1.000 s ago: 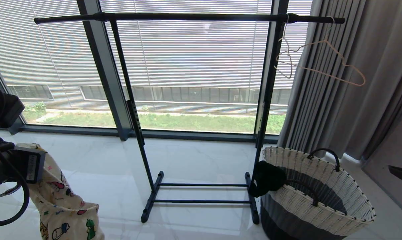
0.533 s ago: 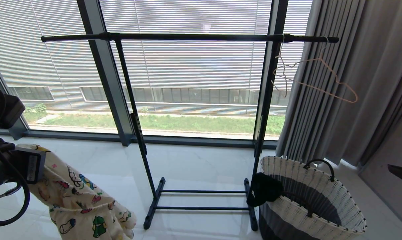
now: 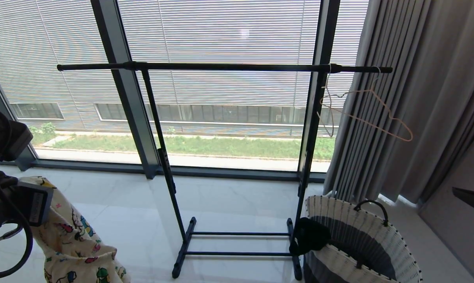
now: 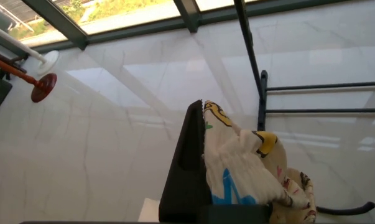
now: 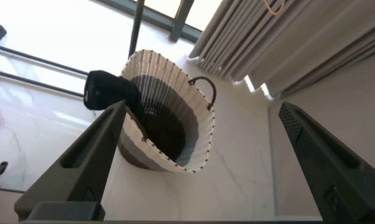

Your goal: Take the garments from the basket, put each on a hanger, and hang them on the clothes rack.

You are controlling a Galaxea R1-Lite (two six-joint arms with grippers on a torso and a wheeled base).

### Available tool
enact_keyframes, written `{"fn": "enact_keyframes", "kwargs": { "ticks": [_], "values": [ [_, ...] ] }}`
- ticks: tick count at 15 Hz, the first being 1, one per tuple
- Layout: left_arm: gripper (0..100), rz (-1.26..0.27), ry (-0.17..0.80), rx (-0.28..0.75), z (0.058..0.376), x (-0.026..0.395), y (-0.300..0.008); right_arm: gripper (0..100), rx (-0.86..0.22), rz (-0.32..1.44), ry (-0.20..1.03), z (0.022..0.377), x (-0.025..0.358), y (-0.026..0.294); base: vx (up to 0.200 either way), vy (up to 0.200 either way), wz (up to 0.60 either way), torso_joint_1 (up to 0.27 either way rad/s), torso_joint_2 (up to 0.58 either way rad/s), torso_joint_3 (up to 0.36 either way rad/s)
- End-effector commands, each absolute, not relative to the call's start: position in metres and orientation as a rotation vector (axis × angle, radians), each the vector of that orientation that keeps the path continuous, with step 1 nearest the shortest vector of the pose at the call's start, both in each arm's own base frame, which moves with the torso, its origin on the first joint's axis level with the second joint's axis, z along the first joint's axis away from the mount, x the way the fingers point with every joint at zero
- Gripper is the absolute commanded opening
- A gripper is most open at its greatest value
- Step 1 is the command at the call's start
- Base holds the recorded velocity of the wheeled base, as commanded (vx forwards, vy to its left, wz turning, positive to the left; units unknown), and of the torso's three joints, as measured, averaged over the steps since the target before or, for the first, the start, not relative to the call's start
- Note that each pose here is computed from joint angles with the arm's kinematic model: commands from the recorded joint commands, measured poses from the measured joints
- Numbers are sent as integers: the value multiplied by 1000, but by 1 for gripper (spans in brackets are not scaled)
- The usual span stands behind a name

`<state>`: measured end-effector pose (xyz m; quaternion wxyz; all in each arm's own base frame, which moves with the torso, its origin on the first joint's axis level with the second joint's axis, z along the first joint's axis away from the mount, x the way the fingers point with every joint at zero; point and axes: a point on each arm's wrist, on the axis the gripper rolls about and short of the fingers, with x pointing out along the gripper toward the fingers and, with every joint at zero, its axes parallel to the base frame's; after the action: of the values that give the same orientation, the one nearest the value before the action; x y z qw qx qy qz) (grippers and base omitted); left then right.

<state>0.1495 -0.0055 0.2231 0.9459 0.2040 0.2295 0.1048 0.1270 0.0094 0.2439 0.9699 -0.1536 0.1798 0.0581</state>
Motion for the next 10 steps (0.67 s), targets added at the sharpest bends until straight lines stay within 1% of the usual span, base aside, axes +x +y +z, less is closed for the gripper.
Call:
{"fn": "enact_keyframes", "kwargs": {
  "ticks": [1,3,5,10],
  "values": [
    [0,213,471,417,220,146,-5,100,-311,118,368,243,129,10,0,0,0,222,-520,-281],
    [0,214,470,416,220,145,-5,100,-311,119,373,242,128,10,0,0,0,249,-535,-288],
    [0,208,468,412,220,145,-5,100,-313,119,371,242,129,10,0,0,0,119,-278,-149],
    [0,206,459,411,221,142,-5,100,-314,119,371,242,128,10,0,-200,0,29,-44,-23]
  ]
}}
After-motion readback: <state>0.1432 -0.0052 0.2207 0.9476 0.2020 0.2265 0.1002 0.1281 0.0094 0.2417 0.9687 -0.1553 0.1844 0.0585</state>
